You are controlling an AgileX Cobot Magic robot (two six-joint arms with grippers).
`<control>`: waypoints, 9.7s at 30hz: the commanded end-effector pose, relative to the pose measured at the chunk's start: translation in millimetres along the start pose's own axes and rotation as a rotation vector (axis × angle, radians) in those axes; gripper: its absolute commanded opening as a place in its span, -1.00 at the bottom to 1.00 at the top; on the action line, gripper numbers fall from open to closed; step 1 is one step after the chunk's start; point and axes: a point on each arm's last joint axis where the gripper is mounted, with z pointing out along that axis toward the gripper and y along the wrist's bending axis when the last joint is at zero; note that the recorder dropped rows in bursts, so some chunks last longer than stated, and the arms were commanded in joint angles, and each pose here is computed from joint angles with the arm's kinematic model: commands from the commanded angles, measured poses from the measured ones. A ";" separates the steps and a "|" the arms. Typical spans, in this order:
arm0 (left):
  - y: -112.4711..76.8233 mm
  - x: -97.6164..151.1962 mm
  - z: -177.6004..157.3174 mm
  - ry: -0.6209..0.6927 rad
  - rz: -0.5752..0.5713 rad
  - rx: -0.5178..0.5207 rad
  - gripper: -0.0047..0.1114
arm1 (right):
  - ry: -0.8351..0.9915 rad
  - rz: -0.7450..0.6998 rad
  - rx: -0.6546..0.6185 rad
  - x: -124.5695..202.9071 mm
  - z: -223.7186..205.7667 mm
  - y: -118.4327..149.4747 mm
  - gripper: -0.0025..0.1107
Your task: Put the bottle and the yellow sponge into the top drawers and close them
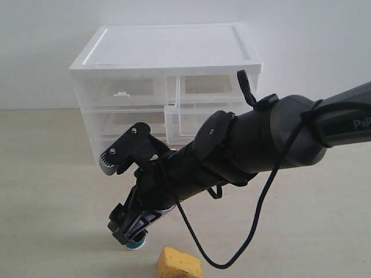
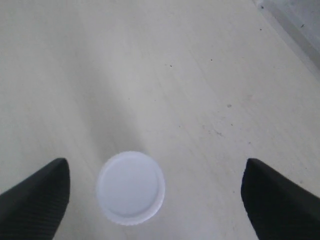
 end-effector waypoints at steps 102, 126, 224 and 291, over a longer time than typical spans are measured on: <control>-0.1 0.6 0.1 -0.004 -0.018 0.001 -0.84 | -0.419 0.883 0.291 -27.6 -132.7 -156.7 0.14; -0.1 0.6 0.1 -0.004 -0.018 0.001 -0.84 | -0.400 0.366 0.299 -52.7 -192.7 -124.1 -0.89; -0.1 0.6 0.1 -0.004 -0.018 0.001 -0.84 | -0.201 -0.115 -0.092 -36.2 -227.2 -113.0 -0.96; -0.1 0.6 0.1 -0.004 -0.018 0.001 -0.84 | 0.142 -0.431 0.062 -34.6 -162.5 -106.4 -0.96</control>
